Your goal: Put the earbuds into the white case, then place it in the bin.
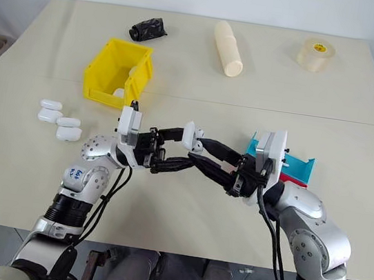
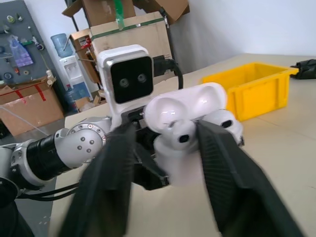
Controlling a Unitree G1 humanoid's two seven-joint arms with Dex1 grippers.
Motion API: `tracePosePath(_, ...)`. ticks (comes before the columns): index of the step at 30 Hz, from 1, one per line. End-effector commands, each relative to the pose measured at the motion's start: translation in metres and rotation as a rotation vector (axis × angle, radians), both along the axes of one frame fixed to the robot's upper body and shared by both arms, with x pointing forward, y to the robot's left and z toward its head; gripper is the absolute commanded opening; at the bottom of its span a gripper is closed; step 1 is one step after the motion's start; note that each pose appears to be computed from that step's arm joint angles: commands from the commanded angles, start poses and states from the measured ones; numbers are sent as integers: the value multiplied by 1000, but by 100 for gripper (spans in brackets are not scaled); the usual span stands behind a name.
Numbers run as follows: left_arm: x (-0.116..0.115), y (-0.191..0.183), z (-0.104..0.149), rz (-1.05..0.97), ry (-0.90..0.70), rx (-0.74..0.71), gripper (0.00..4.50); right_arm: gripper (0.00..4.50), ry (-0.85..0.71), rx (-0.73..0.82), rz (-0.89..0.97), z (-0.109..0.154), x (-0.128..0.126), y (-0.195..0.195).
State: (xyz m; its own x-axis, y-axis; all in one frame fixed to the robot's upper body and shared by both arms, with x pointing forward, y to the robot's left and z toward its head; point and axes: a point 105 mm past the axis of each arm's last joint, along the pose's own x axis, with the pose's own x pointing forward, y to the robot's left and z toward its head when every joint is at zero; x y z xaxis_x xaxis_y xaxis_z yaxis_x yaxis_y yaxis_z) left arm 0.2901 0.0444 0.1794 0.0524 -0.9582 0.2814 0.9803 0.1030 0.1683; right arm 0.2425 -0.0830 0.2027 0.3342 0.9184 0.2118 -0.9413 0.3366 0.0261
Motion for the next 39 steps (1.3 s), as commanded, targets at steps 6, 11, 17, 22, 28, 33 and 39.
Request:
tracePosePath(6,-3,1,17,17,-141,51,276,350,1,-121,-37,-4,4,-24)
tracePosePath(11,12,11,-8,97,-249,342,276,260,-35,-281,-77,-10,8,-48)
tracePosePath(17,21,6,-24,106,-299,532,276,42,-88,-317,1,4,8,-30)
tracePosePath(22,15,-6,-30,56,-303,573,276,3,-94,-334,78,5,7,0)
tracePosePath(28,12,-12,-28,44,-317,569,276,3,-42,-380,66,-8,20,13)
tracePosePath(33,11,-11,-22,57,-331,543,276,3,-14,-436,23,-21,31,2)
tracePosePath(39,11,0,-12,105,-332,482,276,3,-1,-457,-35,-34,31,-37)
